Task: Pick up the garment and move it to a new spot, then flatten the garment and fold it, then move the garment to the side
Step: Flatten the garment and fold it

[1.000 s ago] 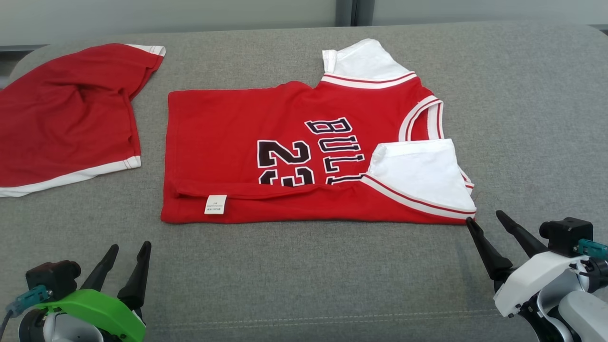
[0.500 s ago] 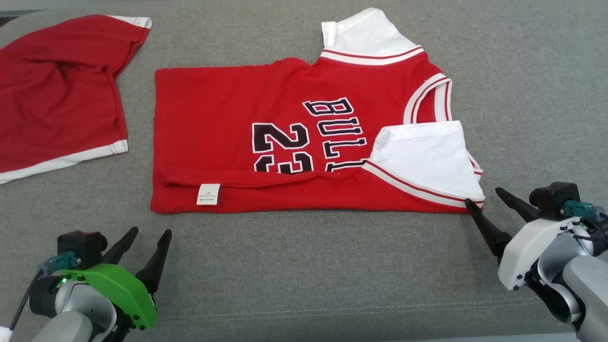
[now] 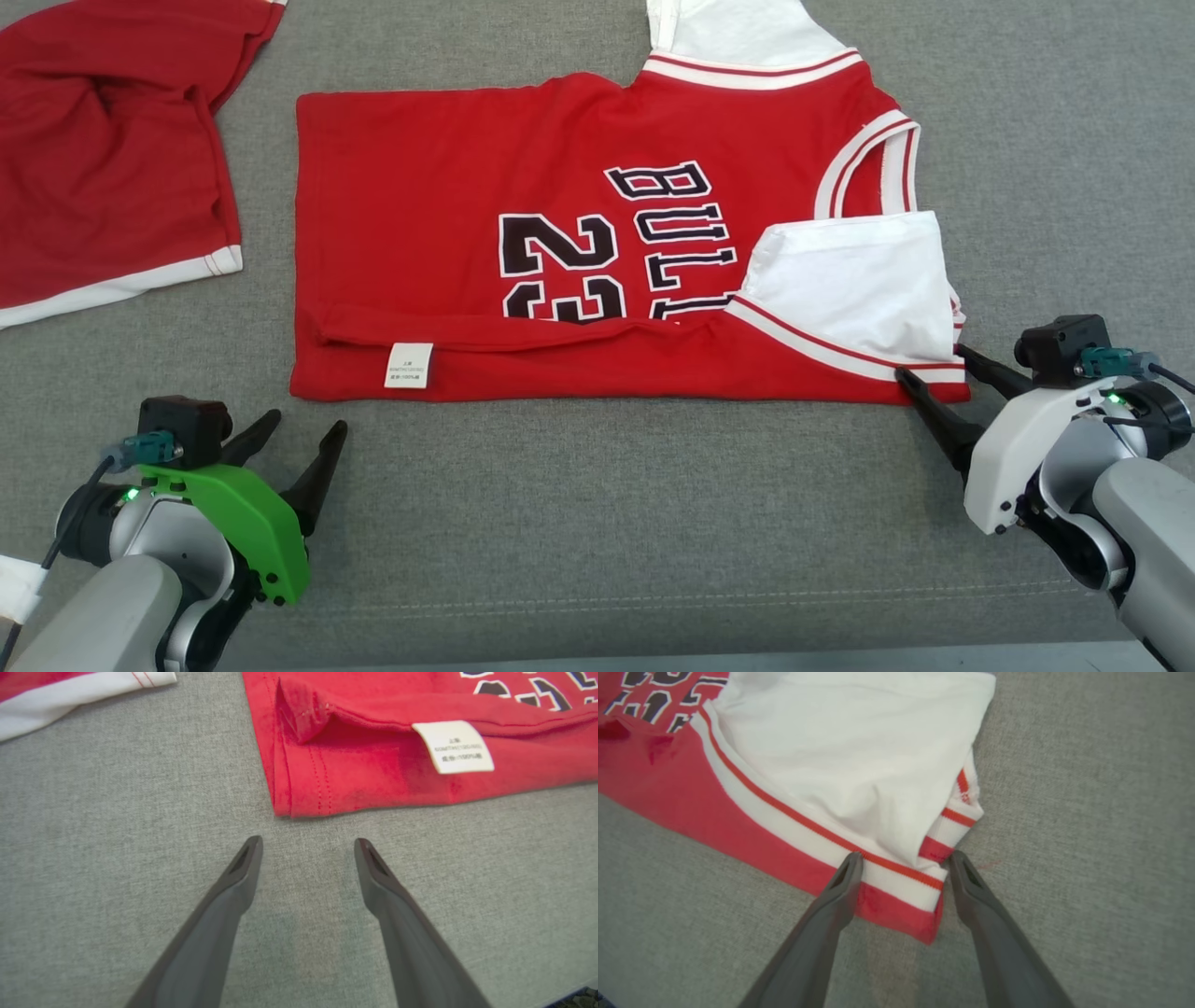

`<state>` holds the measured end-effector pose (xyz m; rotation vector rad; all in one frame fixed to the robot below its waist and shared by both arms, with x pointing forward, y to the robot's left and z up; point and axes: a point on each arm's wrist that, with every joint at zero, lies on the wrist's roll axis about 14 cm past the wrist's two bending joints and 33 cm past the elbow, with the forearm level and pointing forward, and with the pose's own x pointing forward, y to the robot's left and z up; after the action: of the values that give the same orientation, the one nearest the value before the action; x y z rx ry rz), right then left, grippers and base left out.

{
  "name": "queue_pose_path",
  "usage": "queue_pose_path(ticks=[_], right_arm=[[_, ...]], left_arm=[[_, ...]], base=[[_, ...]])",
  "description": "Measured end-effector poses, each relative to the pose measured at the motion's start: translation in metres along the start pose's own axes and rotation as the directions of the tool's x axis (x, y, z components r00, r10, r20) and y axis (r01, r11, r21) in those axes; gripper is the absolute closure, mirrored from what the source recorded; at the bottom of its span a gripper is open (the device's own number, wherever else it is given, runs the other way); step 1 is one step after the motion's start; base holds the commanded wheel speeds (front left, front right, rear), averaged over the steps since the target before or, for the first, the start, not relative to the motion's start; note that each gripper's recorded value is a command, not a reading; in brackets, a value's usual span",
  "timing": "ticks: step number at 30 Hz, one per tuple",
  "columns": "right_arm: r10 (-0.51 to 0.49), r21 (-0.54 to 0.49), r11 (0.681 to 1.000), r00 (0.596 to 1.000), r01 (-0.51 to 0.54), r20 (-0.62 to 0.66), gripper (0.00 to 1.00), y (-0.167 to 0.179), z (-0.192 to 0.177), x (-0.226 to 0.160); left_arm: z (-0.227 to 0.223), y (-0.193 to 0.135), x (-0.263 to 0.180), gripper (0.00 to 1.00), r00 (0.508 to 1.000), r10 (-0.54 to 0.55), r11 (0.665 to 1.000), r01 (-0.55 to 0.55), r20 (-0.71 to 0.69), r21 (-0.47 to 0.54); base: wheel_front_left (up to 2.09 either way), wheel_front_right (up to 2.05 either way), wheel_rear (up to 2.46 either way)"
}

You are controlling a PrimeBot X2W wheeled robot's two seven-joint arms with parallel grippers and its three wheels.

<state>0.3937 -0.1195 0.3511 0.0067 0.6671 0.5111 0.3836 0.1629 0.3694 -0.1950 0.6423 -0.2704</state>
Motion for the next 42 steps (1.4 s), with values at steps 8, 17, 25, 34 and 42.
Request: queue_pose_path(ticks=[8, 17, 25, 34, 42], right_arm=[[0.007, 0.002, 1.000, 1.000, -0.007, -0.018, 0.05, 0.000, -0.001, 0.002], [0.011, 0.011, 1.000, 1.000, -0.010, -0.028, 0.07, 0.000, -0.001, 0.002], [0.009, 0.028, 1.000, 0.999, -0.008, -0.037, 0.06, -0.003, -0.004, 0.003], [0.014, 0.040, 0.999, 0.999, -0.012, -0.050, 0.09, -0.005, -0.007, 0.006], [0.056, 0.074, 0.996, 0.996, -0.051, -0.066, 1.00, 0.002, -0.006, 0.010]], left_arm=[[0.009, 0.005, 0.003, 0.00, 1.000, 0.009, 1.000, -0.009, -0.003, 0.017], [0.014, 0.002, 0.011, 0.00, 0.999, -0.006, 0.999, 0.007, -0.035, 0.038], [0.018, -0.005, 0.024, 0.00, 0.998, -0.039, 0.999, 0.041, -0.052, 0.034], [0.005, -0.008, 0.029, 0.00, 0.992, -0.057, 0.998, 0.060, -0.117, 0.016], [0.002, -0.008, 0.030, 1.00, 0.986, -0.068, 0.998, 0.066, -0.153, -0.017]], base=[[0.00, 0.00, 0.00], [0.00, 0.00, 0.00], [0.00, 0.00, 0.00], [0.00, 0.00, 0.00], [0.00, 0.00, 0.00]])
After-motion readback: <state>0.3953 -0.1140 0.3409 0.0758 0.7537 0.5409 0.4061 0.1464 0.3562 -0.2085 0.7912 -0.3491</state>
